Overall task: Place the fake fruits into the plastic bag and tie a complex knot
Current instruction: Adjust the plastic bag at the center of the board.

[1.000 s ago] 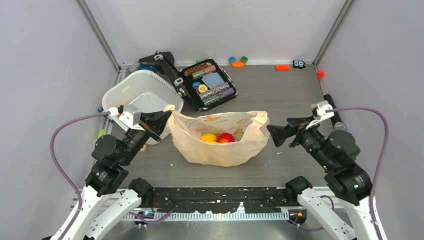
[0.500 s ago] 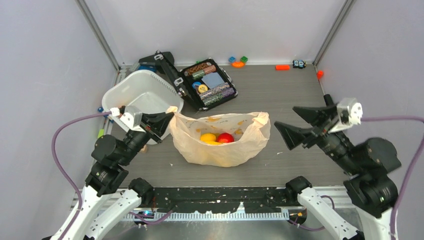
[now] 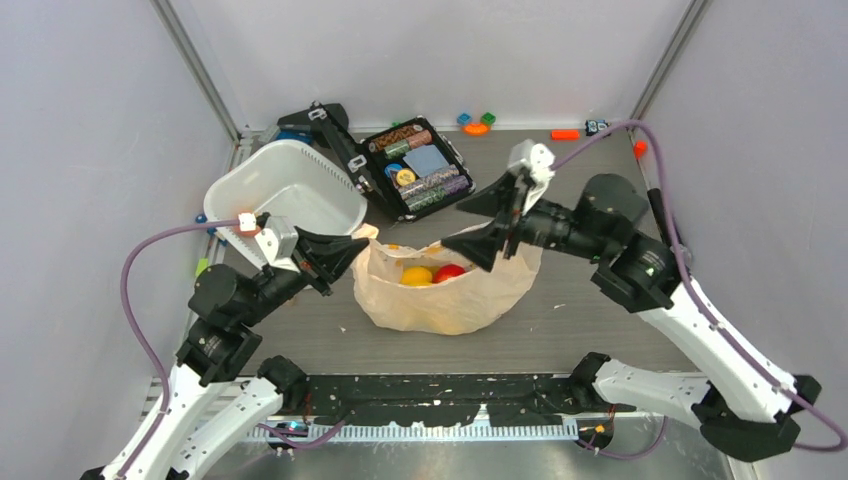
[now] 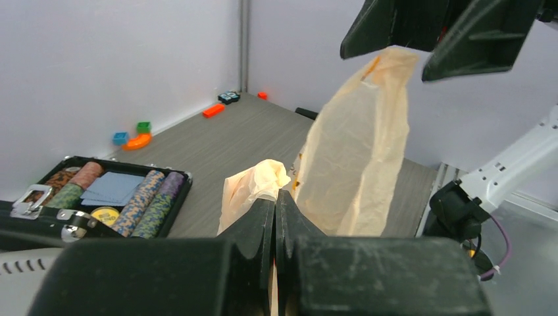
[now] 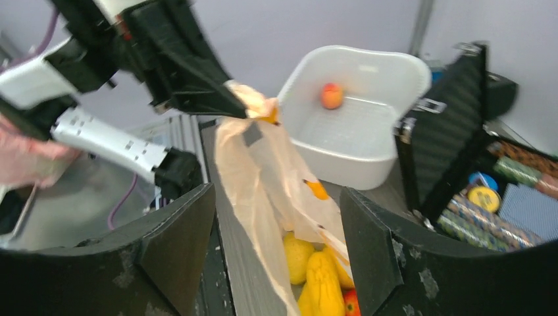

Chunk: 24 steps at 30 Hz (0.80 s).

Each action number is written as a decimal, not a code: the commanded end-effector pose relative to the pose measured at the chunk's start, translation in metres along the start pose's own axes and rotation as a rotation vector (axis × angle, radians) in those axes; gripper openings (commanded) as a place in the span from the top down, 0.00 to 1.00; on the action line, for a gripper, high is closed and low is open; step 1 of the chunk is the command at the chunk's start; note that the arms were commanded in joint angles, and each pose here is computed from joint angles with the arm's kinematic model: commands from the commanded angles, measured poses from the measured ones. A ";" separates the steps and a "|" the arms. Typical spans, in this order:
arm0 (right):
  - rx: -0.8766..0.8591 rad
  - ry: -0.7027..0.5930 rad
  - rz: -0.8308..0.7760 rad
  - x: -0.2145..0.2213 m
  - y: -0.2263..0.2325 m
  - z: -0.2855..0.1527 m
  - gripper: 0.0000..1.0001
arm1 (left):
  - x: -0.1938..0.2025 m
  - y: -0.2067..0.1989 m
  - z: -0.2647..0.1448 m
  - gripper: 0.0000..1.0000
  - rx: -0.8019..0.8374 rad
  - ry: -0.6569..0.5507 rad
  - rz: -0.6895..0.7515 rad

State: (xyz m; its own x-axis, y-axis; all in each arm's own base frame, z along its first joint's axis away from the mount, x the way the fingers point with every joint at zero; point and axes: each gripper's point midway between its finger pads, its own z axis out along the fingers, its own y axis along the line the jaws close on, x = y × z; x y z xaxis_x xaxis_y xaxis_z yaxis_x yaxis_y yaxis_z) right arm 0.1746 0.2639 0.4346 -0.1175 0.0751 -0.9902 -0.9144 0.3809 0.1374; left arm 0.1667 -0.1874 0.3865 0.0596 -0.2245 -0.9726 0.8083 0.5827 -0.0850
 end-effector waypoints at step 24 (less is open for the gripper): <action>-0.202 -0.130 -0.546 0.015 0.061 0.092 0.52 | -0.013 -0.028 0.005 1.00 0.165 -0.024 -0.005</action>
State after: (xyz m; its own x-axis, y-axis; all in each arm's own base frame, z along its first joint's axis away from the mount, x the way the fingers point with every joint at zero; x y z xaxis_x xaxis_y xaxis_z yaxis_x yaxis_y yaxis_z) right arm 0.1539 0.3672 0.4027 0.3625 -0.0480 -0.9307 -0.9107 0.1938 -0.3647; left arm 0.1517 -0.2050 0.3831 0.0239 -0.2122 -0.9769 0.8815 0.4654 -0.0796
